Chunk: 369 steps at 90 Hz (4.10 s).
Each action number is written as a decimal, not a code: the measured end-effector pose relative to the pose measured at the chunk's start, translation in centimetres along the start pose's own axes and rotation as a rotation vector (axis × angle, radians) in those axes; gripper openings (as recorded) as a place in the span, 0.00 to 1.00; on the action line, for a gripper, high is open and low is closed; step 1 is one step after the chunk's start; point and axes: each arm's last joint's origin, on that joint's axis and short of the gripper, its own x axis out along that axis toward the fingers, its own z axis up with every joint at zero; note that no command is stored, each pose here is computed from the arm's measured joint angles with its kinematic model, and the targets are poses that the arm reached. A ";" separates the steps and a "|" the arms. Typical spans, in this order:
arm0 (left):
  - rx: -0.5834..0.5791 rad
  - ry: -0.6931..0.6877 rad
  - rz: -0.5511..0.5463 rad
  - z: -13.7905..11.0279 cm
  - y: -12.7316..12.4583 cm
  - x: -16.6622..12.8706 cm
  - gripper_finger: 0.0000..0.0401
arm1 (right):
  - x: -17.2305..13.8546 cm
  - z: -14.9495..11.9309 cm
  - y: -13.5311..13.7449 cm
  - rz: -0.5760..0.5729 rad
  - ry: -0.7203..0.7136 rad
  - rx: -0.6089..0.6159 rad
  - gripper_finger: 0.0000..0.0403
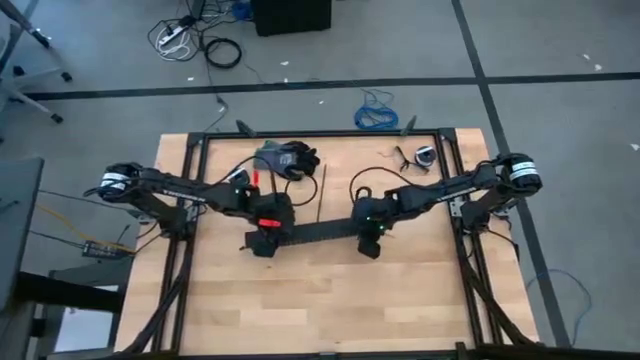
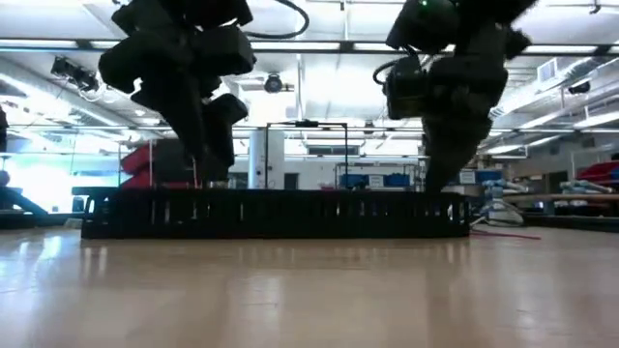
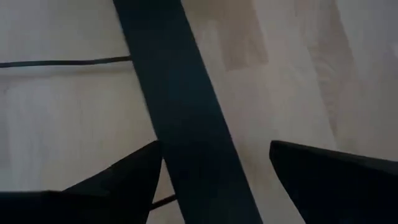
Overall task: Ziptie cables
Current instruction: Close the black cable duct cover
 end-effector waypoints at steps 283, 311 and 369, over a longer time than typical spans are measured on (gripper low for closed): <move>0.093 0.016 0.087 0.7 0.7 4.0 0.00 | 2.9 -3.4 -4.7 0.089 0.042 0.154 0.00; 0.079 0.027 0.085 0.5 0.7 4.0 0.00 | 2.9 -3.6 -4.6 0.140 0.073 0.164 0.00; 0.078 0.029 0.085 0.5 0.6 4.0 0.00 | 3.1 -2.8 -4.4 0.174 -0.003 0.146 0.00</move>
